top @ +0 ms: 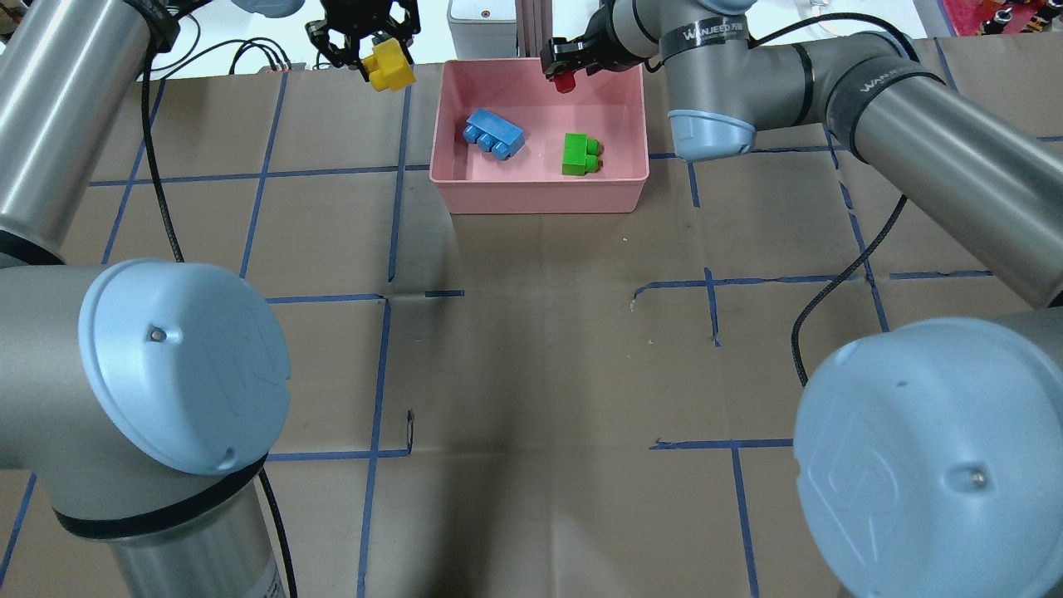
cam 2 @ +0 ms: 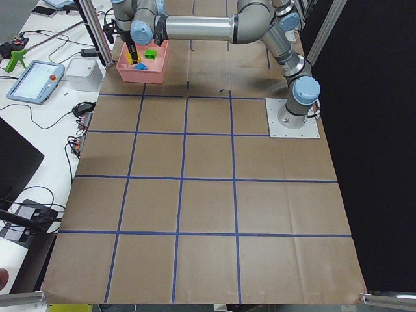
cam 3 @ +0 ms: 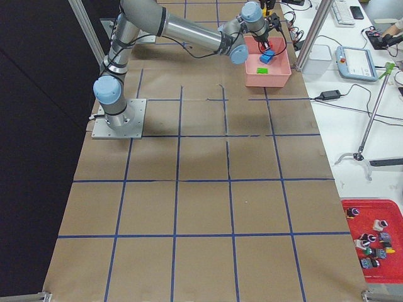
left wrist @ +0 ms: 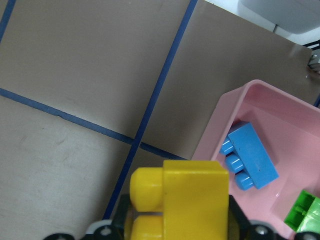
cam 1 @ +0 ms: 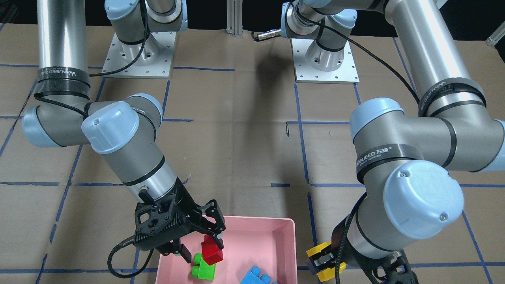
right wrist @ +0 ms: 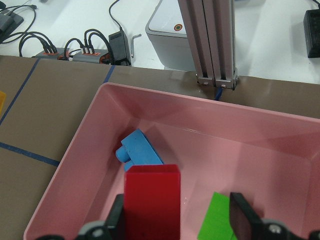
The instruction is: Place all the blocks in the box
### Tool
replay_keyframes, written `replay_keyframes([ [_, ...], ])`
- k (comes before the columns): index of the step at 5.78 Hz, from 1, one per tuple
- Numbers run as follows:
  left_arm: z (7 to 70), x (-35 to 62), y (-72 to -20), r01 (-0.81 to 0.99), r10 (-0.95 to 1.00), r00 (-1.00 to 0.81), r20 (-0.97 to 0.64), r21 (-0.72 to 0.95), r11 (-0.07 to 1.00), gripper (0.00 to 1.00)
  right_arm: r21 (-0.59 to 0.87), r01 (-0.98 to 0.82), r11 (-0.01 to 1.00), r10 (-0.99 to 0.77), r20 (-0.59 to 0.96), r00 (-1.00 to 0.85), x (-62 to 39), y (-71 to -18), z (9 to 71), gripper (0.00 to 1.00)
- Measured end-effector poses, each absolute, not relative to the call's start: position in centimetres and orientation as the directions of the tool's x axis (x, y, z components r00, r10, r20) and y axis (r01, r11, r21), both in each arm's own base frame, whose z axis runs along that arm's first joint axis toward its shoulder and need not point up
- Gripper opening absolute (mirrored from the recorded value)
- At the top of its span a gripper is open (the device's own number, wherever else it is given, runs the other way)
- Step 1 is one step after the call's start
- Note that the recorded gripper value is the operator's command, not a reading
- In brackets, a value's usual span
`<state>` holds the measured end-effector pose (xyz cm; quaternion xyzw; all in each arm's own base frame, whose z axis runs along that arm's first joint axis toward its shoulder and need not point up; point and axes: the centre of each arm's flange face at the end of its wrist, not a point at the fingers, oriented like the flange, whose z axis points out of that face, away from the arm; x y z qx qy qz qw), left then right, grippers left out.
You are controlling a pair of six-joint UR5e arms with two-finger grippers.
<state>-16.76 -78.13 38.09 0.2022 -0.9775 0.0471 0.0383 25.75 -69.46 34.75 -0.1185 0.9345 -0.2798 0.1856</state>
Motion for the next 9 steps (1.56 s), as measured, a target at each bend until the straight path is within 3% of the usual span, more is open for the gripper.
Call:
replay_keyframes([
  [5, 36.3, -22.9, -77.8, -0.462, -0.46, -0.886, 0.051, -0.15, 0.874, 0.32, -0.452, -0.155, 0.878, -0.285, -0.235, -0.929, 17.1, -69.8, 35.3, 1.0],
  [6, 34.9, -25.7, -77.5, -0.481, -0.482, -0.875, 0.039, -0.172, 0.86, 0.41, -0.441, -0.14, 0.886, -0.258, -0.22, -0.941, 14.1, -69.6, 35.9, 1.0],
  [7, 33.1, -28.5, -77.3, -0.491, -0.492, -0.87, 0.043, -0.183, 0.852, 0.9, -0.411, -0.111, 0.905, -0.211, -0.206, -0.956, 10.3, -68.4, 36.7, 1.0],
  [8, 31.9, -29.9, -77.2, -0.493, -0.494, -0.868, 0.044, -0.185, 0.85, 0.99, -0.342, -0.077, 0.936, -0.143, -0.173, -0.975, 6.2, -66.2, 38.1, 1.0],
  [9, 31.5, -30.3, -77.2, -0.493, -0.493, -0.869, 0.044, -0.184, 0.851, 1.0, -0.232, -0.058, 0.971, -0.084, -0.106, -0.991, 3.2, -63.4, 39.7, 1.0],
])
